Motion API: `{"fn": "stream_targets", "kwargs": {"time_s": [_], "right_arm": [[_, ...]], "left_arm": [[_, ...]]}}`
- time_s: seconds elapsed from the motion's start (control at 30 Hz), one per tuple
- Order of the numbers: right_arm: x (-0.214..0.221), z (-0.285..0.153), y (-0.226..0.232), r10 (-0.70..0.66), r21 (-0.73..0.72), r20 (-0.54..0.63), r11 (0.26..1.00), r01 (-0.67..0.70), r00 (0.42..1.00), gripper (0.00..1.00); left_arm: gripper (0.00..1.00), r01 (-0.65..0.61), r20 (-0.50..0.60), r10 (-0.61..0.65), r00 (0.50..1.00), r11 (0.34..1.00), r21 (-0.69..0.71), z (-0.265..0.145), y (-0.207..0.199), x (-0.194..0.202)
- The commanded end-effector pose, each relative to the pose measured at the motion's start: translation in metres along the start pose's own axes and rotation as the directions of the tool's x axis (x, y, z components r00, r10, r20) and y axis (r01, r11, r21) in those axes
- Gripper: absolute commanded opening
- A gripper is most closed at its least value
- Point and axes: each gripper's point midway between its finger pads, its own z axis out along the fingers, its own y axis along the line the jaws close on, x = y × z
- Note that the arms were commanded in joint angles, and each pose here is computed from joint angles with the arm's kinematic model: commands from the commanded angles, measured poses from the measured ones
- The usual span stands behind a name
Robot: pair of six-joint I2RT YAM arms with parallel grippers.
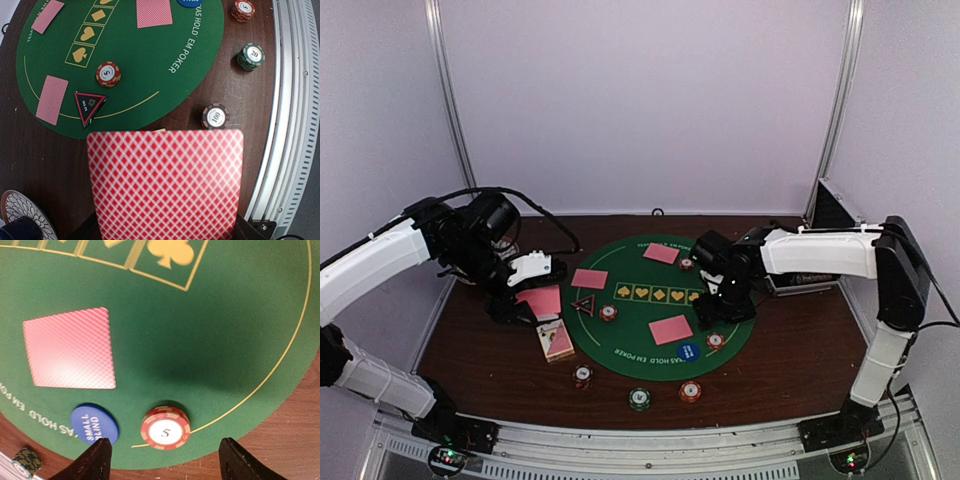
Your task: Distribute texas hold em gaming equipment
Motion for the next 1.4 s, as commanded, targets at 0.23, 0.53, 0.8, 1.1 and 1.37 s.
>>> {"fn": "stream_targets", "kwargs": {"time_s": [0.23, 0.53, 0.8, 1.1, 1.37], "right_arm": [[0.045, -0.076, 0.111, -0.241, -0.109, 0.128, 0.961, 0.255, 0.962, 0.83], [0.086, -0.048, 0.192, -0.371, -0.205, 0.080, 0.902, 0.380, 0.925, 0.89], [0.093, -0.023, 0.209, -0.433, -0.214, 0.027, 0.878, 0.428, 0.901, 0.86], [0.100, 0.001, 0.208, -0.446, -0.193, -0.022, 0.880, 0.434, 0.895, 0.76], [0.100, 0.004, 0.210, -0.441, -0.201, -0.025, 0.881, 0.427, 0.897, 0.60]], "left_arm": [[0.00, -0.002, 0.029, 0.002, 1.000, 1.000, -0.018, -0.006, 0.002, -0.007], [0.00, -0.001, 0.027, 0.001, 1.000, 1.000, -0.024, -0.007, 0.001, -0.005], [0.00, -0.003, 0.023, 0.003, 1.000, 1.000, -0.028, -0.007, -0.001, 0.000], [0.00, -0.005, 0.025, 0.006, 1.000, 1.000, -0.026, -0.008, -0.001, -0.001], [0.00, -0.005, 0.025, 0.006, 1.000, 1.000, -0.026, -0.008, -0.001, -0.002]]}}
